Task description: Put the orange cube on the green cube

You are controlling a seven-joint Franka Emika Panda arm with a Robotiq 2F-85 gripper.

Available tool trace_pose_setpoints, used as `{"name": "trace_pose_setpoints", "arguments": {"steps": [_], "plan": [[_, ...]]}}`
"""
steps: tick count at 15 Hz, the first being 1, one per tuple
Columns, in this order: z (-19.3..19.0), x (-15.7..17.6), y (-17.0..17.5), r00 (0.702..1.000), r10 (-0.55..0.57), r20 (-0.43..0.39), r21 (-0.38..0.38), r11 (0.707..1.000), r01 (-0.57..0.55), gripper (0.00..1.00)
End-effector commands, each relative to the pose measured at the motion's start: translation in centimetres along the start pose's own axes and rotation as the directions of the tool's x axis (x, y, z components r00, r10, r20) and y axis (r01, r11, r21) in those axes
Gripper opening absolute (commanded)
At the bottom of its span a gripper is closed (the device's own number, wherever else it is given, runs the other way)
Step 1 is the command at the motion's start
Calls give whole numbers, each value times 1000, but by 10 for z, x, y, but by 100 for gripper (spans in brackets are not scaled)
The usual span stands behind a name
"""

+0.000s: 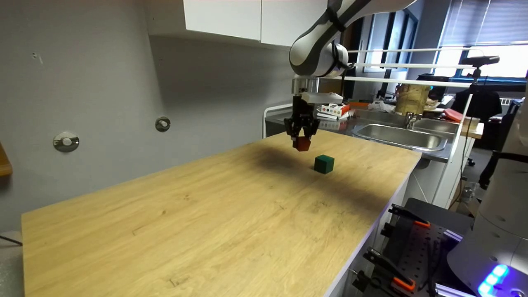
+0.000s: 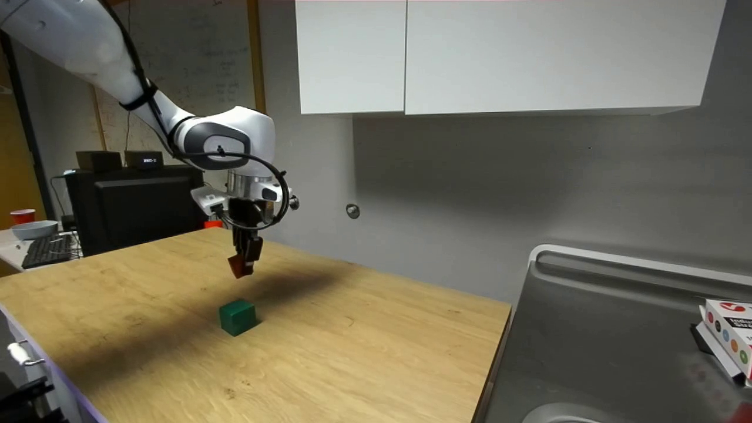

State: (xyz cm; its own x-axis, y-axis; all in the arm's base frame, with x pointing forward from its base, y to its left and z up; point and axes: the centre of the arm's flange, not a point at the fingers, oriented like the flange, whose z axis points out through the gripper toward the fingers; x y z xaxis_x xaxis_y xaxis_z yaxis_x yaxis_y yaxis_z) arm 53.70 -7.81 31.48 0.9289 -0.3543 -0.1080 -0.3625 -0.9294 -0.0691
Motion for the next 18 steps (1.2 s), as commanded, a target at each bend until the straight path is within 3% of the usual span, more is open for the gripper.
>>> {"name": "trace_pose_setpoints", "arguments": {"steps": [1,8,18], "plan": [[-13,2,22,998,61,-14,-4,998,-61,19],[-1,-8,59,990,137,13,8,990,-137,19],[14,-28,81,981,187,58,11,982,-188,19]]}}
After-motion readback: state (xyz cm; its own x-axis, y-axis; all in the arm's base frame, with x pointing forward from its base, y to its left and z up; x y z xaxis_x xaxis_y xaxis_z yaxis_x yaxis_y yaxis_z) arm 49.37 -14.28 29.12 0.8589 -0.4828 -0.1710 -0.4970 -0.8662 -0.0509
